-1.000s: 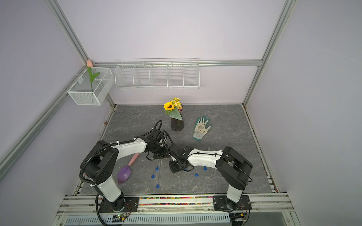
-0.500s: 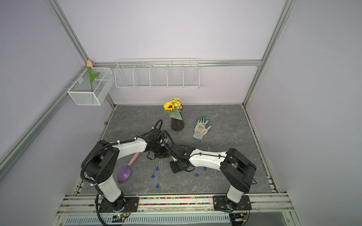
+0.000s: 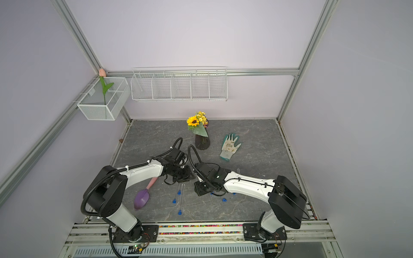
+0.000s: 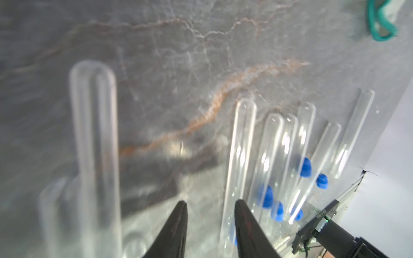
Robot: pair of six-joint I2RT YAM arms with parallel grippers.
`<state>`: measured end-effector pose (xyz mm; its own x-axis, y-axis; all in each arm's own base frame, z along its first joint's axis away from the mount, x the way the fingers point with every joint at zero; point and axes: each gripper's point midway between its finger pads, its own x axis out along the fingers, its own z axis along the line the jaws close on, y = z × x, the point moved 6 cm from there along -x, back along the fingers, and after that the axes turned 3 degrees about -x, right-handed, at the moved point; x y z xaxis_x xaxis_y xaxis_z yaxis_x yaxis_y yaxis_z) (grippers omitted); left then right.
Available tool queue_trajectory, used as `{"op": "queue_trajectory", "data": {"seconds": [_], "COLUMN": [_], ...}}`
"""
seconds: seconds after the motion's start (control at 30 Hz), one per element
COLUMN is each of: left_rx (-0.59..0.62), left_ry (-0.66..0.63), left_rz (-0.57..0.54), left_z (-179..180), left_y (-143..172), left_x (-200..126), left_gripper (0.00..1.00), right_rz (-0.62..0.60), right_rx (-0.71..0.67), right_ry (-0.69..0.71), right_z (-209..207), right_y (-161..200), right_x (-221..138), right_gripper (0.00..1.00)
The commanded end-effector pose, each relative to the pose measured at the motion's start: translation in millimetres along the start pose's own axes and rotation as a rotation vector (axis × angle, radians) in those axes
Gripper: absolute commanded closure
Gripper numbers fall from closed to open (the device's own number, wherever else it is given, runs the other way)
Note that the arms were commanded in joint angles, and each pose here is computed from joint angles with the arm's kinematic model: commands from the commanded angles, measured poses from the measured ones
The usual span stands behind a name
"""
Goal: Remove stoppers from test tubes
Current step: Place the stopper at the center of the board, then pick up the test tube at the center of the board.
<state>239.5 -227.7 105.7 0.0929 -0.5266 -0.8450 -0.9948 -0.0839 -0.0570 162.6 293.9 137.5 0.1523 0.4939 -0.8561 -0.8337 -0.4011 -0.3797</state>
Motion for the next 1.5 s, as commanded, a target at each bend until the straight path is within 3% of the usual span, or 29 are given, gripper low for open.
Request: {"op": "queue_trajectory", "data": {"seconds": [0.0,0.3,0.5,0.73,1.17,1.47], "left_rx": [0.011,0.052,0.043,0.062,0.022,0.023], "left_ry": [-0.009,0.018,0.008,-0.025,-0.074,-0.071], "left_rz": [-0.079,-0.244,-0.335,-0.461,-0.544,-0.531], "left_z": [-2,6,22,43,60,60], "left_y": [5,34,48,59,64,63], "left_x": [-29,-96,-119,-139,-152,-150], "left_gripper": [0.59,0.49,0.43,0.33,0.28,0.27], "right_rz": [-0.037,-0.011,0.072,0.161,0.223,0.248], "right_rx": [0.017,0.016,-0.052,-0.137,-0.149,-0.151], "right_ry": [0.001,-0.057,-0.046,0.107,0.231,0.385], "right_z": [0,18,51,75,77,54], "right_y": [2,9,14,19,26,32], "right_x": [-9,-5,27,62,99,94], "right_gripper": [0.6,0.56,0.4,0.31,0.3,0.42]}}
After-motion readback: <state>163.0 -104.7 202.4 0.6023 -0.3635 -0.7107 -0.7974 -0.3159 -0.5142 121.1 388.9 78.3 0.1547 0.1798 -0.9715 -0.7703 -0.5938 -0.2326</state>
